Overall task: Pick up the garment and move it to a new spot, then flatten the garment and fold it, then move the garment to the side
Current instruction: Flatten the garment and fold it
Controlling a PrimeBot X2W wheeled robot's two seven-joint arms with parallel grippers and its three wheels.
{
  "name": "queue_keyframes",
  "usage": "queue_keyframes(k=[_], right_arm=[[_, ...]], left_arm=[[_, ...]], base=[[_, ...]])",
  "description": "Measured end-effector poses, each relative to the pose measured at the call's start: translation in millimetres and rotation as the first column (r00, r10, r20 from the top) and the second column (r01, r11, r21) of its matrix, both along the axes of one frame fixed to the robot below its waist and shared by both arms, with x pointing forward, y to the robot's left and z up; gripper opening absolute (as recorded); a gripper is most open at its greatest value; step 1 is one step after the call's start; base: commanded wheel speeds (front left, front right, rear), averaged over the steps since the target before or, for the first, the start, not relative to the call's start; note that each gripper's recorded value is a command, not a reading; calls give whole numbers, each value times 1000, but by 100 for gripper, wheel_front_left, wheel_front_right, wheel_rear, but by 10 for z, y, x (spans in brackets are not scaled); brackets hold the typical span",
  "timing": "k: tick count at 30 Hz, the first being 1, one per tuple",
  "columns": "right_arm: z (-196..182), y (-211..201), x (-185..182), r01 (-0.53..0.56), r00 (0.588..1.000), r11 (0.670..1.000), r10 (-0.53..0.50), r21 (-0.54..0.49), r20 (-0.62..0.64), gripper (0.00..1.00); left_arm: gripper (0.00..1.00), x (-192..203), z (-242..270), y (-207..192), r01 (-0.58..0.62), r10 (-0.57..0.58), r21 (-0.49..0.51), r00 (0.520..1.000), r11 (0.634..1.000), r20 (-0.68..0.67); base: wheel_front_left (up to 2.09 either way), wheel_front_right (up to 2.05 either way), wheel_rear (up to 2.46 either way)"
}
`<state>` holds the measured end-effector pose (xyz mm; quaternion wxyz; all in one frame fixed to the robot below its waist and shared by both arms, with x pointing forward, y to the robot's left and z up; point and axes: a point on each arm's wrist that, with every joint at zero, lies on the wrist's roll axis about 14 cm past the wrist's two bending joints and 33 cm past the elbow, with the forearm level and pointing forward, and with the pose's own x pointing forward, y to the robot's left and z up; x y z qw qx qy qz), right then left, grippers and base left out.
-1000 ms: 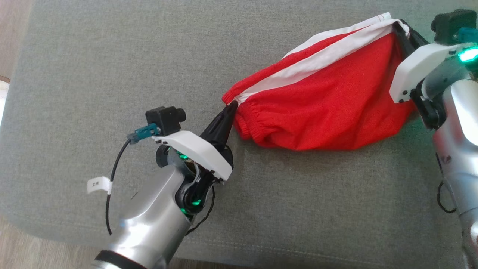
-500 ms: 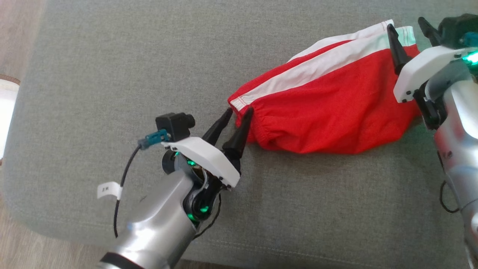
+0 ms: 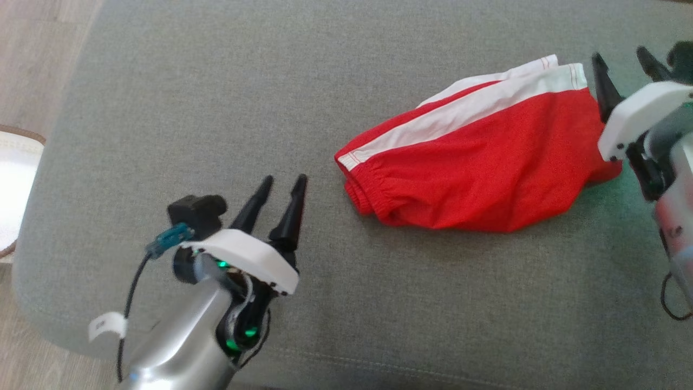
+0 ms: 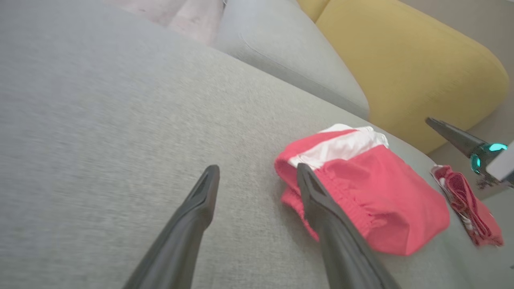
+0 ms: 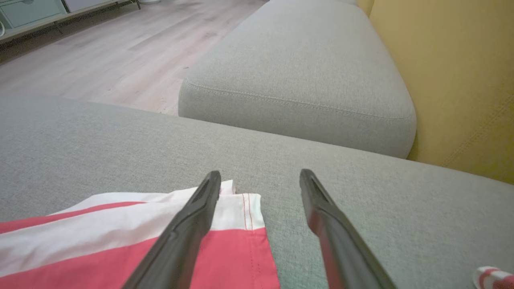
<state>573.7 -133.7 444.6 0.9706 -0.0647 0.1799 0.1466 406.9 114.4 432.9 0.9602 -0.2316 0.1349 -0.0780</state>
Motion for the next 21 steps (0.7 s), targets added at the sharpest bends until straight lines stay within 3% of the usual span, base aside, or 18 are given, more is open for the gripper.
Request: queue_keyframes(k=[5, 11, 21], right_arm=[[-205, -93, -155, 36, 992, 999, -35, 7, -120, 100], [-581, -93, -387, 67, 954, 997, -56, 28, -294, 100], [-765, 41, -487, 58, 920, 996, -29, 61, -392, 100]], left_arm=[[100, -32, 208, 228, -83, 80, 38, 994, 996, 70], [100, -129, 224, 339, -130, 126, 52, 989, 990, 81], [100, -165, 207, 439, -163, 159, 60, 984, 985, 78]], base=[[0, 0, 0], [0, 0, 0], [0, 0, 0]])
